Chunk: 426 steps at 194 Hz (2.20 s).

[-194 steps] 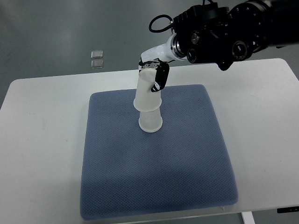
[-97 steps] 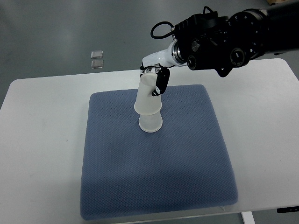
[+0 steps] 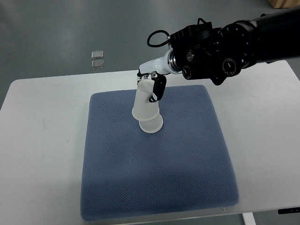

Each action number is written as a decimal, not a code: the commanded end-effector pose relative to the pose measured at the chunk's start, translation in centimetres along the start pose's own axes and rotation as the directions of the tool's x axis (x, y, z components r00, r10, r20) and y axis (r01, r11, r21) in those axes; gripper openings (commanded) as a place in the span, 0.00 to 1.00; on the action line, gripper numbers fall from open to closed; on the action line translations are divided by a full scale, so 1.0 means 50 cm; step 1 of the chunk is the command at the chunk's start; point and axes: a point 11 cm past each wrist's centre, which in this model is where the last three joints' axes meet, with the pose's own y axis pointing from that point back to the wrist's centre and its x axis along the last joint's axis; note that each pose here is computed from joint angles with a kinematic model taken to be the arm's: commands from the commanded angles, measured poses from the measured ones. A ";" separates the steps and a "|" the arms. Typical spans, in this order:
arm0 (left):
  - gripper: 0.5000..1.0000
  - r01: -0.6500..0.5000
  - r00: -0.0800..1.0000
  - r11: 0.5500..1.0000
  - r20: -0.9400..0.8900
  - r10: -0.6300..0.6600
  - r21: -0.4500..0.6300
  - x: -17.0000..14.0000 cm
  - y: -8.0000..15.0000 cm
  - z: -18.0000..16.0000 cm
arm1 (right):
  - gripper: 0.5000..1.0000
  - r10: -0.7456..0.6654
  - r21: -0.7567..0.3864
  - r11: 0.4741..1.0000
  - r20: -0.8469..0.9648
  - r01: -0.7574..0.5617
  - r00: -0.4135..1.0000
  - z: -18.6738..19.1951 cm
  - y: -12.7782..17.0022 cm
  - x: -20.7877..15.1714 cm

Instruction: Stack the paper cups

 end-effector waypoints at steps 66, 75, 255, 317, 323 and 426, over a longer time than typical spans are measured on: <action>1.00 0.000 1.000 1.000 0.000 0.000 0.001 0.000 0.000 0.000 | 0.69 0.008 -0.004 1.000 0.005 -0.008 1.000 0.006 -0.004 0.004; 1.00 0.000 1.000 1.000 0.000 0.000 0.000 0.000 0.000 0.000 | 0.69 0.008 -0.004 1.000 0.005 -0.008 1.000 0.006 -0.004 0.004; 1.00 0.003 1.000 1.000 0.002 -0.003 0.002 -0.002 0.000 0.000 | 0.72 0.014 0.028 0.790 0.998 -0.613 0.064 0.265 0.040 0.131; 1.00 0.005 1.000 1.000 0.002 -0.005 0.002 -0.002 0.000 0.000 | 0.79 -0.201 -0.111 0.721 0.911 -0.684 -0.360 0.349 -0.054 -0.004; 1.00 0.003 1.000 1.000 0.002 -0.003 0.002 -0.002 0.000 0.000 | 0.79 -0.230 -0.109 0.714 0.896 -0.692 -0.380 0.352 -0.060 -0.016; 1.00 0.002 1.000 1.000 0.002 -0.002 0.003 -0.001 0.000 -0.001 | 0.83 -0.361 -0.162 0.680 0.775 -0.715 -0.519 0.427 -0.098 -0.163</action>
